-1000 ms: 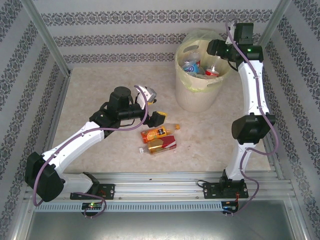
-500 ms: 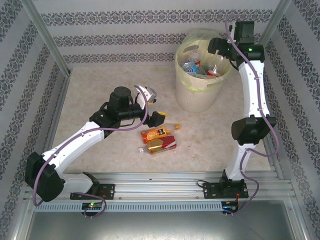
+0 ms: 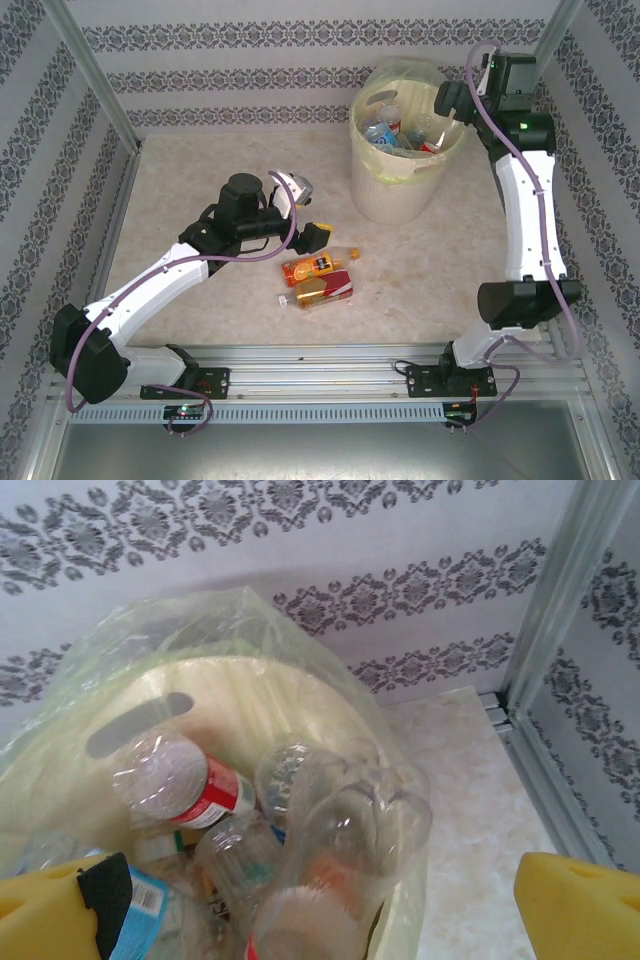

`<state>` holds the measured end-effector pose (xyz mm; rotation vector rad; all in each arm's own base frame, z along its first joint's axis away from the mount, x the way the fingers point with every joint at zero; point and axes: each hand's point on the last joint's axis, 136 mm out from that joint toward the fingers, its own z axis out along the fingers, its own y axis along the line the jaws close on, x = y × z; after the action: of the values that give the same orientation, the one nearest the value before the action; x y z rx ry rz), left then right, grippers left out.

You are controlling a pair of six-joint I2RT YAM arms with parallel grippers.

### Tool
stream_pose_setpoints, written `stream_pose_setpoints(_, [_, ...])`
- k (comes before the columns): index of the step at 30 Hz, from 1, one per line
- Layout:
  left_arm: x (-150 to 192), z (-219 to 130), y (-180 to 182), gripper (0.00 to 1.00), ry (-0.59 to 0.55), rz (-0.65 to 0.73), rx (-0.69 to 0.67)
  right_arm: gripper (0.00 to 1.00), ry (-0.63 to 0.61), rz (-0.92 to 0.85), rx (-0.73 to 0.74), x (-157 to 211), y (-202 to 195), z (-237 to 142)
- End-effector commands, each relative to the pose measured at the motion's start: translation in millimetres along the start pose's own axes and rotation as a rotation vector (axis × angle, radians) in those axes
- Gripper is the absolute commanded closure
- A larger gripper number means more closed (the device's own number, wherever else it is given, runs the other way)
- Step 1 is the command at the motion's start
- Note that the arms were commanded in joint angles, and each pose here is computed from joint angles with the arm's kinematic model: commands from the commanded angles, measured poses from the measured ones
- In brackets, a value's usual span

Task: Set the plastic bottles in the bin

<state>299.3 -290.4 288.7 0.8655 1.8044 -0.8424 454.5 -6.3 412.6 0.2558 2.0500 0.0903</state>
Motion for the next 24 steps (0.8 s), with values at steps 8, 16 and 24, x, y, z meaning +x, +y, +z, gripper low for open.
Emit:
stream_pose_setpoints(8, [26.7,-2.1,9.9,0.0,0.157,-0.001,-0.09,0.02,0.072,0.053,-0.426,93.1,68.9,-67.2])
stream_pose_setpoints(16, [78.8,-4.7,17.7,0.01,0.403,-0.126,-0.157,0.02,0.215,0.069,-0.606,180.4,87.9,-97.9])
stream_pose_setpoints(24, [131.1,-8.4,-26.2,0.06,0.606,-0.06,-0.048,0.02,0.342,0.092,-0.648,240.5,84.4,-113.3])
